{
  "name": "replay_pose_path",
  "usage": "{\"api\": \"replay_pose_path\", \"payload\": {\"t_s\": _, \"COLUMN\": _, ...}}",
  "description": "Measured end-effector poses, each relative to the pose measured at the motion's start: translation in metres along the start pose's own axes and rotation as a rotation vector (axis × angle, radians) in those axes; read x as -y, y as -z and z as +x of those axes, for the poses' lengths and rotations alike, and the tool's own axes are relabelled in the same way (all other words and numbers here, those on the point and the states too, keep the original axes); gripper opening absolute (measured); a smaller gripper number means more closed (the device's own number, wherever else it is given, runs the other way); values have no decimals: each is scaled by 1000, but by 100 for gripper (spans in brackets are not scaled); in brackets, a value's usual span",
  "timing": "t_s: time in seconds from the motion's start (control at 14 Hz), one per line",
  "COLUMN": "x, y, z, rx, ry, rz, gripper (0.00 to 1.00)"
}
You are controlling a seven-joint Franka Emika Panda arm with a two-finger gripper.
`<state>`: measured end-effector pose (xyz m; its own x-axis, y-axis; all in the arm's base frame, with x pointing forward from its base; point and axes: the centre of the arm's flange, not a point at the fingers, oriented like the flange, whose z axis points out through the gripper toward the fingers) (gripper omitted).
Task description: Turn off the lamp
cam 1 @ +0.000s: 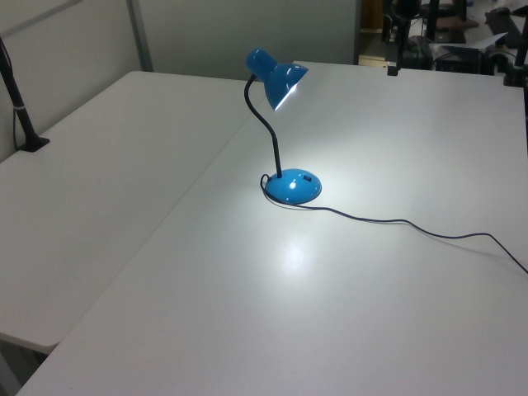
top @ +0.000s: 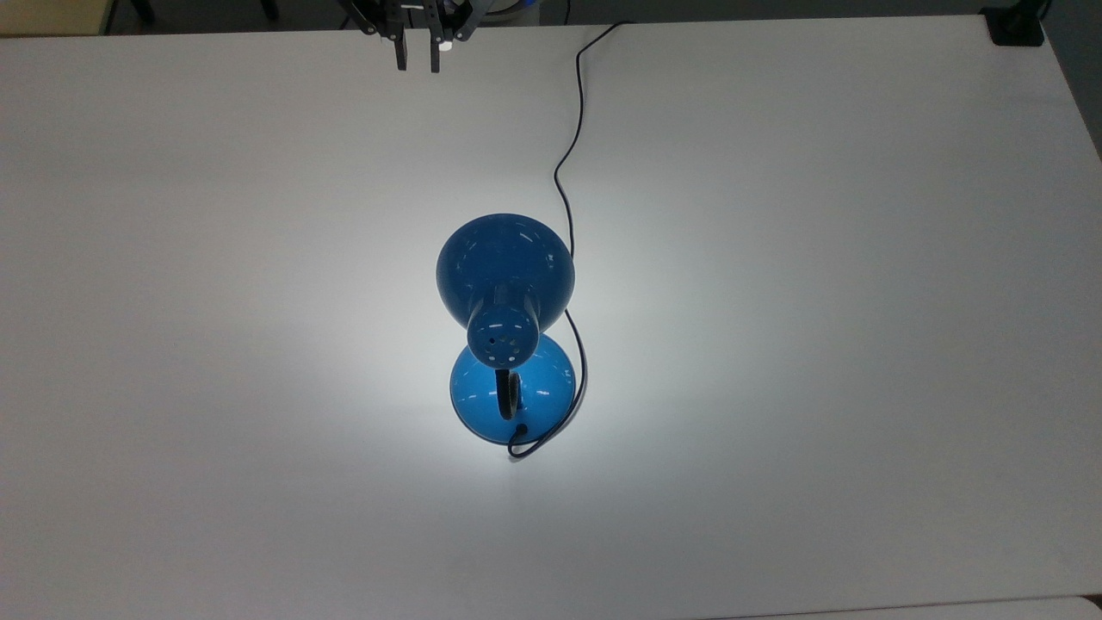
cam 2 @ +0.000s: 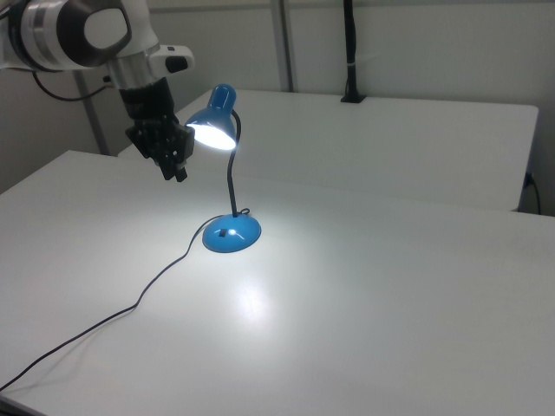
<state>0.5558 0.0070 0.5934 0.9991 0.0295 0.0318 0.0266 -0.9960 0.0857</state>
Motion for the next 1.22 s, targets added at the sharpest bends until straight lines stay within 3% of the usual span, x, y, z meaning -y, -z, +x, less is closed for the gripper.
{"api": "replay_pose_path", "payload": {"t_s": 0.07, "x": 0, "y": 0, "z": 0, "rx": 0, "ry": 1, "rz": 0, "gripper": 29}}
{"api": "replay_pose_path", "payload": {"t_s": 0.29, "x": 0, "y": -1, "z": 0, "rx": 2, "ry": 2, "rz": 0, "gripper": 1}}
{"api": "replay_pose_path", "payload": {"t_s": 0.64, "x": 1, "y": -10, "z": 14, "rx": -43, "ry": 5, "rz": 2, "gripper": 1}}
{"api": "replay_pose_path", "payload": {"t_s": 0.93, "x": 17, "y": -71, "z": 53, "rx": -115, "ry": 33, "rz": 12, "gripper": 1}}
{"api": "replay_pose_path", "payload": {"t_s": 1.22, "x": 51, "y": -135, "z": 71, "rx": -204, "ry": 86, "rz": 31, "gripper": 1}}
